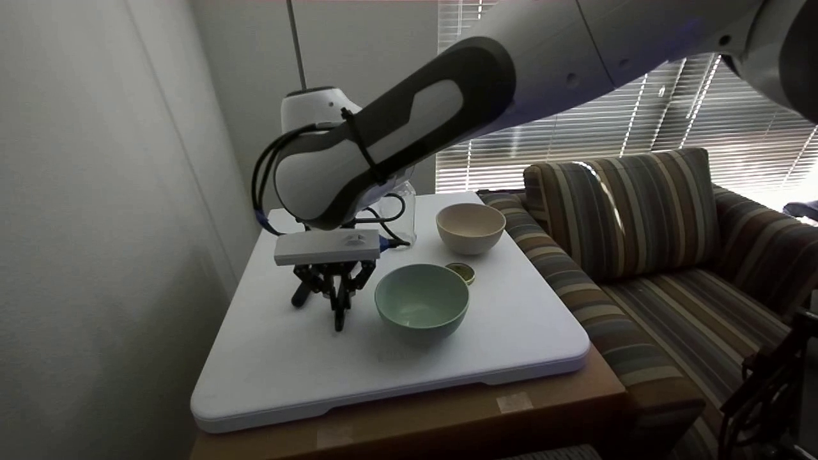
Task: Pick the big spoon and put it in the white bowl
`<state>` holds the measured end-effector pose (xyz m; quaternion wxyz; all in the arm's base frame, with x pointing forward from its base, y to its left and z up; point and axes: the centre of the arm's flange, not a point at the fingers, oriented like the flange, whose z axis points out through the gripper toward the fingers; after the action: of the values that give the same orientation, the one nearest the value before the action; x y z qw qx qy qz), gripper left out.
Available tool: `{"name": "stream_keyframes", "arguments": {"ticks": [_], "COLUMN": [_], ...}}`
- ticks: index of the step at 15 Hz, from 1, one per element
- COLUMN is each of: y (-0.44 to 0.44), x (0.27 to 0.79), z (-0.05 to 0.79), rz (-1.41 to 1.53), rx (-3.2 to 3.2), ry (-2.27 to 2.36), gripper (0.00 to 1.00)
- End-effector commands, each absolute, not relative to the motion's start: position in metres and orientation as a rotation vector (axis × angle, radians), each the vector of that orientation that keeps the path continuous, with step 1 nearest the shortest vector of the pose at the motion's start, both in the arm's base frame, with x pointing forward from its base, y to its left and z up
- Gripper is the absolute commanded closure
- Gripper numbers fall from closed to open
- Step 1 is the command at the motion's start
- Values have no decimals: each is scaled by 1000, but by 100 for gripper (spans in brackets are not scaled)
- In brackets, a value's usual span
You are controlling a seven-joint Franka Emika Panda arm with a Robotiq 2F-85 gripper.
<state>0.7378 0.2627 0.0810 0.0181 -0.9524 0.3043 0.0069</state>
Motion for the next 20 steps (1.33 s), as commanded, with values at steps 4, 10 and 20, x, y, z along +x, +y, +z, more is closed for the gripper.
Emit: {"name": "stream_keyframes", "arguments": {"ticks": [4, 10, 20], "y": [272, 281, 212], "x": [732, 729, 754], "z": [168, 247, 397], "rz": [25, -44, -195], "rx": [-2987, -2904, -2336], "ry": [808, 745, 636], "gripper": [95, 95, 95]}}
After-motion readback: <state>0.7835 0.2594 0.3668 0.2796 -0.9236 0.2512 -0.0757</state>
